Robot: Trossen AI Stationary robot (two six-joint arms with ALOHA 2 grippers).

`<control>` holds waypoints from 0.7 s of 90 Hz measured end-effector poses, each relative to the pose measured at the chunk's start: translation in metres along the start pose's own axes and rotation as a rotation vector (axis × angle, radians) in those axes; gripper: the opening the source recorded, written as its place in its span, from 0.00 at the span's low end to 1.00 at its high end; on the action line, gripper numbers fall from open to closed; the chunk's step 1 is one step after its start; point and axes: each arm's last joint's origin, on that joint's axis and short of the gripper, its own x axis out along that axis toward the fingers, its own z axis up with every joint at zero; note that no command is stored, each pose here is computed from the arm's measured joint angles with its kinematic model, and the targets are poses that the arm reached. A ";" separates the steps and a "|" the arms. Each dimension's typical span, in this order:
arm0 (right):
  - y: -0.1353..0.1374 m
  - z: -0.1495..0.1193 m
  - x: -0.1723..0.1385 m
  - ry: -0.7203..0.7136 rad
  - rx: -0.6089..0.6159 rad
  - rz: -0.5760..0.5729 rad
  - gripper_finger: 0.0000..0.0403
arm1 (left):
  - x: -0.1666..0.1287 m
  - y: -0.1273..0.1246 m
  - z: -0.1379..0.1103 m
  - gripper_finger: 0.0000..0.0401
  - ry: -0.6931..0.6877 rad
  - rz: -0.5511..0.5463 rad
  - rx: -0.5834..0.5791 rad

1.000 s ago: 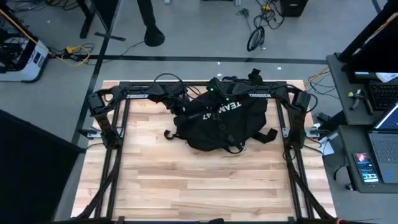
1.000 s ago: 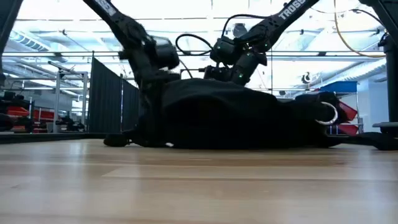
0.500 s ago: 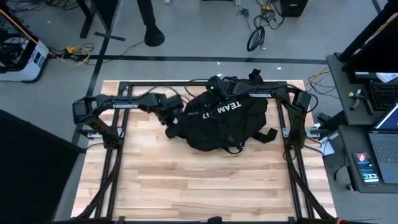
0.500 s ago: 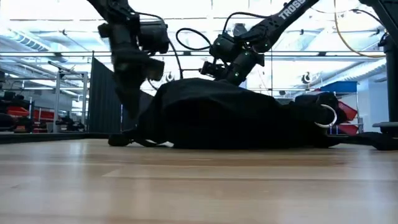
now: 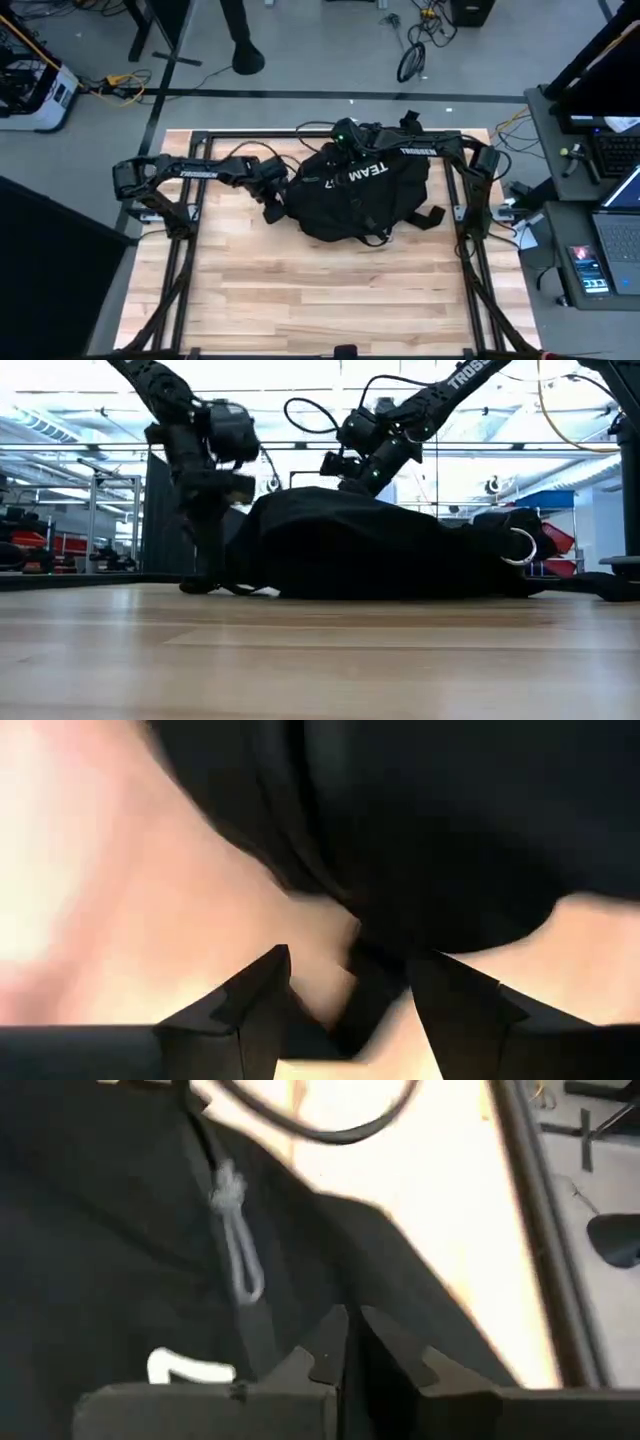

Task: Unpack backpack
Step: Open the black backpack

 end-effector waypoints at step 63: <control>-0.039 -0.004 -0.022 0.063 0.127 -0.043 0.44 | -0.019 0.041 0.043 0.47 -0.284 0.041 0.210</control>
